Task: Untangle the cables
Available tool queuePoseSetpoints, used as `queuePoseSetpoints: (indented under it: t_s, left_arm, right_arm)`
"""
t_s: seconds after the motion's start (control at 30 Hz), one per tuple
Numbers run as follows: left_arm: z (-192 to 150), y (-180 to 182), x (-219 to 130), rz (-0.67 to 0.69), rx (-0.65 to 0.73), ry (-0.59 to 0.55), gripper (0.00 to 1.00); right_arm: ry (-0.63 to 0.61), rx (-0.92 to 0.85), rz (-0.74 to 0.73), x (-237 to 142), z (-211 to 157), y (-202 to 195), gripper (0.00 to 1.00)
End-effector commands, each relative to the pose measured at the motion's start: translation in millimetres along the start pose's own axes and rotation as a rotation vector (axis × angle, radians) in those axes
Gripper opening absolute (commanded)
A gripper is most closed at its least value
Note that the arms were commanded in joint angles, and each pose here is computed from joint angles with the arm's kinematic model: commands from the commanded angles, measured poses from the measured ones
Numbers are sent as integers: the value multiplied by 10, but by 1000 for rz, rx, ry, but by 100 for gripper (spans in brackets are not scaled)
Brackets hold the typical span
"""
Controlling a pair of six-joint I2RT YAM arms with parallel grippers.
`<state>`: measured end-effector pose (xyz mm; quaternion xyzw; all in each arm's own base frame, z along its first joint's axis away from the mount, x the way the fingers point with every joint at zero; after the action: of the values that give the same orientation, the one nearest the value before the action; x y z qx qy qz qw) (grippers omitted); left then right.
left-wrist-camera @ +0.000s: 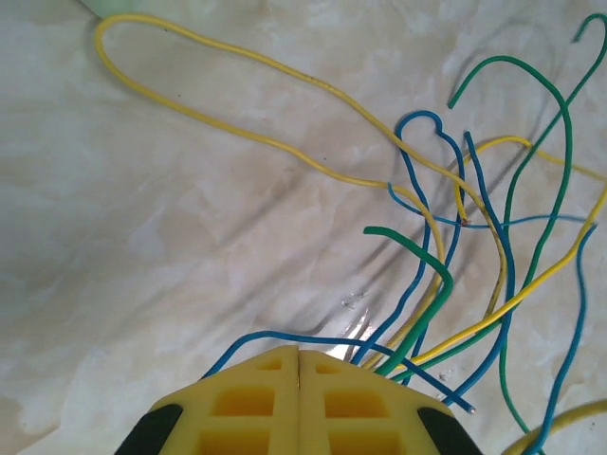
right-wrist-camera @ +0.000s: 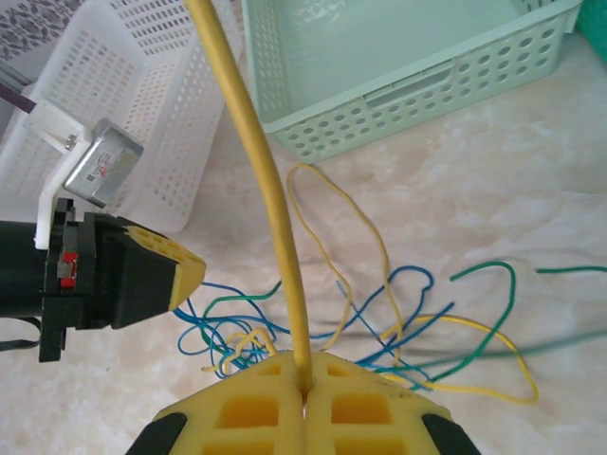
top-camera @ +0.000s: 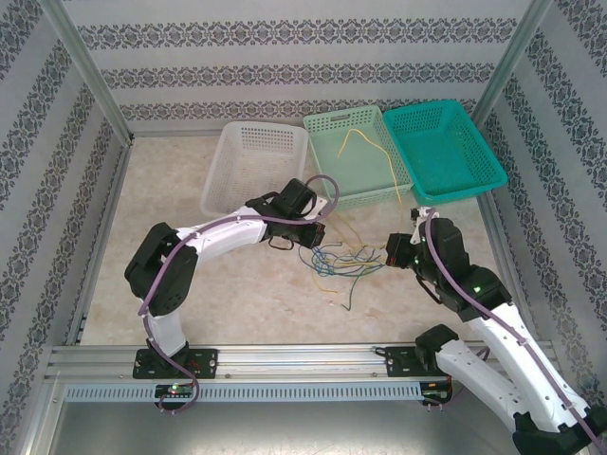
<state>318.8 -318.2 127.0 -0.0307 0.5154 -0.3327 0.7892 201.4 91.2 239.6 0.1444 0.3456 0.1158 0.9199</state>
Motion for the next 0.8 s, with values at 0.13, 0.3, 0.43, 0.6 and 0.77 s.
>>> queuePoseSetpoints:
  t_s: [0.13, 0.3, 0.43, 0.6, 0.77]
  left_arm:
    - [103, -55, -138, 13, -6, -46, 29]
    - [222, -321, -363, -122, 45, -165, 59]
    - [256, -470, -481, -185, 80, -212, 67]
    - [223, -687, -497, -336, 127, -201, 70]
    - [103, -969, -350, -441, 216, -130, 69]
  right_arm:
    - [-135, 6, -6, -97, 188, -25, 0]
    - [-10, -8, 16, 77, 129, 68, 0]
    - [-26, -1, 76, 198, 164, 164, 0]
    - [11, -50, 65, 193, 194, 191, 0]
    - [9, -22, 101, 207, 226, 254, 0]
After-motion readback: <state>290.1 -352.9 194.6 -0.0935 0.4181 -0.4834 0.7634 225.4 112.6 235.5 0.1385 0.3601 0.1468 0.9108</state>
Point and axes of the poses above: each hand's point on the last joint's axis, 136 mm out from that joint toward the fingers, its own x axis out along the fingers, its own y axis along the line the jaws close on, z = x × y, the point moved 3 cm from there along -x, back along the fingers, and after that the axes turned 5 degrees about -x, right-handed, at the moved point
